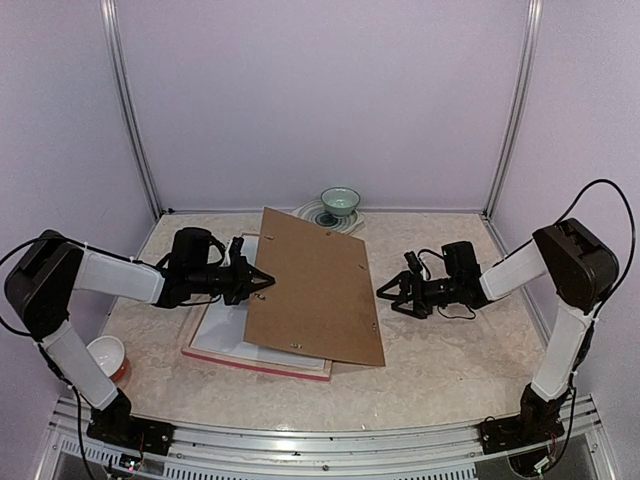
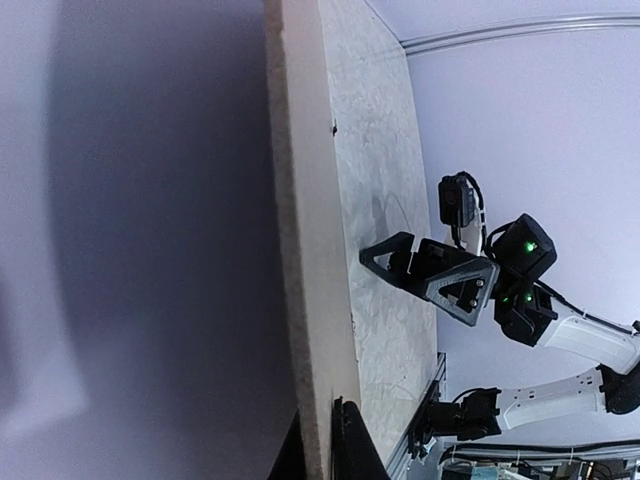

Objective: Put the photo into the frame
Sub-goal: Pass from the left arm to the right

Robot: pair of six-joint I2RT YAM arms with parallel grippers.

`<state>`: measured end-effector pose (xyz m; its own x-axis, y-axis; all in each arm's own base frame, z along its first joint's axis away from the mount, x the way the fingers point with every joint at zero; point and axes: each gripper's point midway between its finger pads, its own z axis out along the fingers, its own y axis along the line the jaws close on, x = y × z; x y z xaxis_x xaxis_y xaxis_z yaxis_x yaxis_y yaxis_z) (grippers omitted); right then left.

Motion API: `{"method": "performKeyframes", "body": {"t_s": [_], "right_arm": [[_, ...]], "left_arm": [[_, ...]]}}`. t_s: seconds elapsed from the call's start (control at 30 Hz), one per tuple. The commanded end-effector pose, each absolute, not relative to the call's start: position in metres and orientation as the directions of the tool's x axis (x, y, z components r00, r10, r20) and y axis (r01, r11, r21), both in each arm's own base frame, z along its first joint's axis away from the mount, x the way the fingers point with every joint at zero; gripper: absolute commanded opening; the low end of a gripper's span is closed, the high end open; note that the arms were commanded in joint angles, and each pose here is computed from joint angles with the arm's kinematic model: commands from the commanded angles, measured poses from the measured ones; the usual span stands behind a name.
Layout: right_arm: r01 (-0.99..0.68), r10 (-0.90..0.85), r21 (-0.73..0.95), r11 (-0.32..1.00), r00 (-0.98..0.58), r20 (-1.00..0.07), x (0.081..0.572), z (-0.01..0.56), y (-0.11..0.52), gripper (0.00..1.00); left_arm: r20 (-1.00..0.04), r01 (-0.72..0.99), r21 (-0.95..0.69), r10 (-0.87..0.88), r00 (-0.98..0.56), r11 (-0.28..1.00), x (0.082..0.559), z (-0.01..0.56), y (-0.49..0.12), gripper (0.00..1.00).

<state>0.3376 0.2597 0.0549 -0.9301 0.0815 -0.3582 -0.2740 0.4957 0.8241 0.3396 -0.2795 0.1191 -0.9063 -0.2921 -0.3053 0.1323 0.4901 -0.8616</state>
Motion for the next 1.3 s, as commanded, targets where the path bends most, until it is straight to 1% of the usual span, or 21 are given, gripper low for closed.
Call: {"method": "performKeyframes", "body": {"t_s": [0.0, 0.47, 0.67, 0.83, 1.07, 1.27], "right_arm": [[-0.080, 0.121, 0.808, 0.584, -0.975, -0.184, 0.318, 0.010, 0.230, 0.99], [-0.106, 0.111, 0.878, 0.466, -0.978, -0.177, 0.323, 0.027, 0.244, 0.99], [-0.127, 0.110, 0.903, 0.409, -0.976, -0.187, 0.329, 0.040, 0.250, 0.99], [-0.145, 0.112, 0.920, 0.364, -0.974, -0.198, 0.334, 0.049, 0.255, 0.97], [-0.179, 0.115, 0.945, 0.274, -0.969, -0.217, 0.336, 0.065, 0.261, 0.93], [-0.243, 0.119, 0.955, 0.171, -0.957, -0.264, 0.337, 0.092, 0.267, 0.89]], "left_arm": [[-0.388, 0.239, -0.861, -0.274, -0.880, 0.450, 0.336, 0.136, -0.281, 0.00], [-0.436, 0.368, -0.893, -0.295, -0.850, 0.259, 0.318, 0.173, -0.287, 0.00], [-0.439, 0.377, -0.893, -0.293, -0.849, 0.245, 0.315, 0.177, -0.287, 0.00], [-0.429, 0.382, -0.901, -0.292, -0.855, 0.205, 0.309, 0.183, -0.289, 0.00], [-0.428, 0.393, -0.903, -0.282, -0.859, 0.176, 0.301, 0.192, -0.295, 0.00], [-0.422, 0.393, -0.906, -0.269, -0.866, 0.155, 0.294, 0.195, -0.302, 0.00]]}}
